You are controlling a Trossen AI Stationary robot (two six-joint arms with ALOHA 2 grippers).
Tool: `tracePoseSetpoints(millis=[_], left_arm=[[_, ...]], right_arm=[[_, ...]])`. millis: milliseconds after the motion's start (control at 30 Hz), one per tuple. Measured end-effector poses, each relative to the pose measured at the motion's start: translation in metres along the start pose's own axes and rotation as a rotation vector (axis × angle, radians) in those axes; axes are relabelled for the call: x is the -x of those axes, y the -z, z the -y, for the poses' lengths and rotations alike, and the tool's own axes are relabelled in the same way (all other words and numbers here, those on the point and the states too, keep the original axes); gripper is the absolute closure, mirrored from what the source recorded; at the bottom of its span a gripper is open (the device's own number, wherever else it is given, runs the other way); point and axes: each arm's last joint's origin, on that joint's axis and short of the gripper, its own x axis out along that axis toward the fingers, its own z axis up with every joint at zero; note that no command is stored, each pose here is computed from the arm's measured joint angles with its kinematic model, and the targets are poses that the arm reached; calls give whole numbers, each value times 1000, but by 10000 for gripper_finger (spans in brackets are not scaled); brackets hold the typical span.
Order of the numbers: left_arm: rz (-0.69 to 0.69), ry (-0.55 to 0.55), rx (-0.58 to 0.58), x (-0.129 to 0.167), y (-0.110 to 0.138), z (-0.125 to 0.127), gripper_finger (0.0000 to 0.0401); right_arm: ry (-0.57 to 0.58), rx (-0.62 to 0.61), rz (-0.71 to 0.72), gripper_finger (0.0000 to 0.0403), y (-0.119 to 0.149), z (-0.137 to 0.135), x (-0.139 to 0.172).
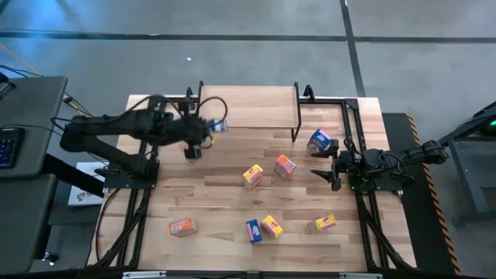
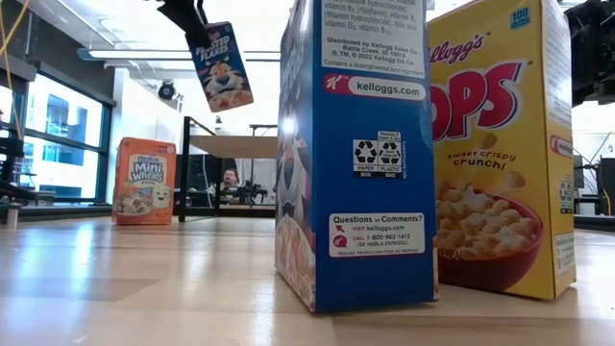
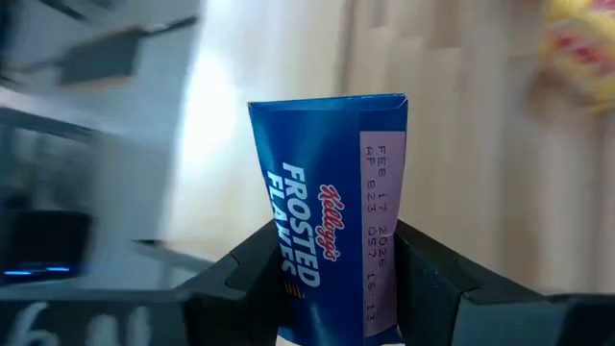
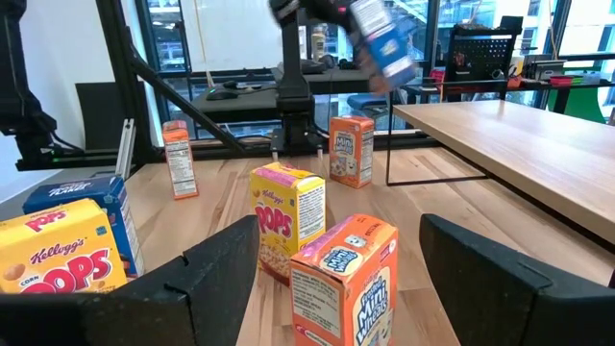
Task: Stack cereal on shelf
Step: Put the top left blue cereal box on the shelf
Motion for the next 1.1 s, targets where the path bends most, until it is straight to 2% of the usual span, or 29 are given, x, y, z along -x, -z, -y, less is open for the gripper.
tracePoseSetpoints(millis=[367,600,800,967,1100], left_arm=[[-62,-127,-91,-21,10,-64,256],[-50,-156,-49,-36,18,-95,256],[-80,-132,-48,-51,25,-111,256],[-56,-93,-17,-55,15,-128,256],[-129,-18,2,-59,10,-139,256]], right_arm=[[0,0,0,123,0,0,0],[0,0,0,123,0,0,0],[0,0,0,123,0,0,0],[0,0,0,123,0,0,0],[0,0,0,123,0,0,0]])
